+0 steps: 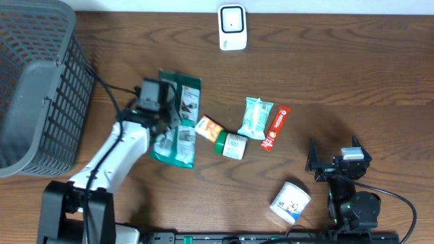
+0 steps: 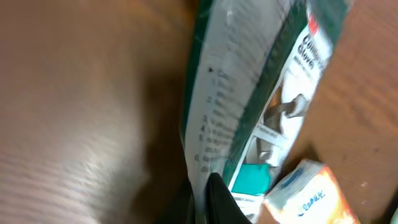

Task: Scan the item barcode
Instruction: 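Lift the gloves pack out and lay it on the table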

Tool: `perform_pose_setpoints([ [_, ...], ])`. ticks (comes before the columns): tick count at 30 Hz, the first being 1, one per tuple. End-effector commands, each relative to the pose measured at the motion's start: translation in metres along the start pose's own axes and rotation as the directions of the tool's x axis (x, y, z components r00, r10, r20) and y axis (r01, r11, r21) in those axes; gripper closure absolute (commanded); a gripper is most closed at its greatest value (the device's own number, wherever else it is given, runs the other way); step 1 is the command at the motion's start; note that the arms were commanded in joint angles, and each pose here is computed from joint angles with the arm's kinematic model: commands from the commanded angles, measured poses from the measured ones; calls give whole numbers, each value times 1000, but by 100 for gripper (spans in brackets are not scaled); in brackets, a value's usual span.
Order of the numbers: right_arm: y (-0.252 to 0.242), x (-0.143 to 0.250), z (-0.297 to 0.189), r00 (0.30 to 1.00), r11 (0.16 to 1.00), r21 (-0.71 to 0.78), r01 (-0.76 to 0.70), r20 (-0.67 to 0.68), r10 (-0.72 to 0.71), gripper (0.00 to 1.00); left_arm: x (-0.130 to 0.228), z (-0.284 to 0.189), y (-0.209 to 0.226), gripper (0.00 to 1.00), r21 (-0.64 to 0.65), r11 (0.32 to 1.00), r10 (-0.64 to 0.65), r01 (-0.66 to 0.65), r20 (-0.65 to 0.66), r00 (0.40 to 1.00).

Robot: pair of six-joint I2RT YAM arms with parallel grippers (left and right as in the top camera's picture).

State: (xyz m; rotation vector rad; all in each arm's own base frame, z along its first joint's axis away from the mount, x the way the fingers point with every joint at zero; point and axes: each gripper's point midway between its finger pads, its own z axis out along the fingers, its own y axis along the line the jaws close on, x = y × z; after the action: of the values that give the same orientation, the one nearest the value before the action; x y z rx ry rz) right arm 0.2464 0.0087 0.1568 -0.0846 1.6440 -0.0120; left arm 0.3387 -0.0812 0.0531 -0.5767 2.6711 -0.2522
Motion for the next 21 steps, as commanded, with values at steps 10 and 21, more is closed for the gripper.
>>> perform_pose_setpoints([
  [10,0,0,0,1000,1000,0,-12,0,12,1,2,2,-39,93,134,987,-92,87,38,995],
  [21,0,0,0,1000,1000,0,-11,0,11,1,20,25,-20,62,42,999,-34,35,-21,999],
])
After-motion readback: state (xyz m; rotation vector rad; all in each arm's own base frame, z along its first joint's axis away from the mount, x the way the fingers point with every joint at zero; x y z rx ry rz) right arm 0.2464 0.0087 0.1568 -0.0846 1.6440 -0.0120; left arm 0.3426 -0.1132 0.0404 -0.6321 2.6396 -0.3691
